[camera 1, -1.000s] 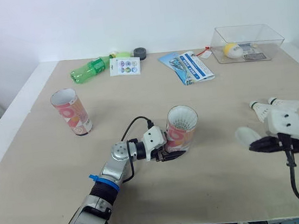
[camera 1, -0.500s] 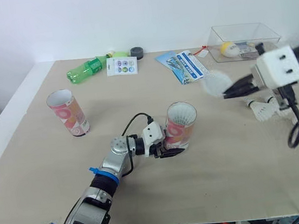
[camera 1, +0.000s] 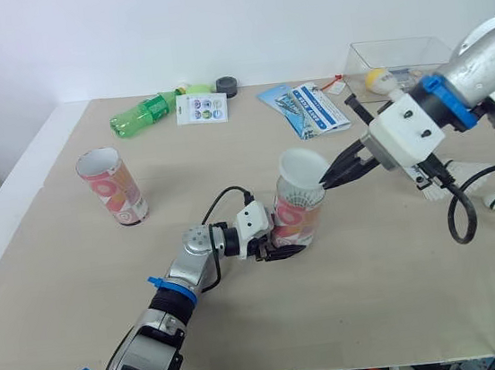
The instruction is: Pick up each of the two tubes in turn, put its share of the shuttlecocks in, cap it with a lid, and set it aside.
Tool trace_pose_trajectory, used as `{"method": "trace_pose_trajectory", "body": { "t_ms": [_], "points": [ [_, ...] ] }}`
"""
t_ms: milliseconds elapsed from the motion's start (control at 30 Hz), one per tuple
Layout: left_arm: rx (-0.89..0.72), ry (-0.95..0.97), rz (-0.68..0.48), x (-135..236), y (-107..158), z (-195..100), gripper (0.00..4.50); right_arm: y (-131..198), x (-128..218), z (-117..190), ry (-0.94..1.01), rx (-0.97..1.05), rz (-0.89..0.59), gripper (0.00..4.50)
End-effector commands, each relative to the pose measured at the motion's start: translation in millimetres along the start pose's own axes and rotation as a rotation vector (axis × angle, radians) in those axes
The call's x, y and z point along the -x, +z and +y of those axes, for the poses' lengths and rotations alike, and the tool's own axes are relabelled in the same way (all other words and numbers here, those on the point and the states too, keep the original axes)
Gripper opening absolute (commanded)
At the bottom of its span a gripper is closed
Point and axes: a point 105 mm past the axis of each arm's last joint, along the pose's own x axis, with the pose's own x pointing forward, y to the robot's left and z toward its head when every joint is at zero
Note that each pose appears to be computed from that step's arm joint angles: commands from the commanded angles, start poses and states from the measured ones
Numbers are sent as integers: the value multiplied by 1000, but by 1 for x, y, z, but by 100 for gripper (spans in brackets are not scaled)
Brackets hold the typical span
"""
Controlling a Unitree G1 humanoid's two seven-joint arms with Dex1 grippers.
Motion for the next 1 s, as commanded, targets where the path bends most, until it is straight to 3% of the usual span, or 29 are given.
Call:
{"method": "trace_pose_trajectory", "body": {
  "t_ms": [33, 1000],
  "points": [
    [62, 8, 106, 8, -29, -7, 304, 5, 6, -3, 35, 72, 16, 4],
    [69, 31, 111, 8, -31, -5, 304, 5, -1, 1, 114, 37, 6, 4]
  ]
}}
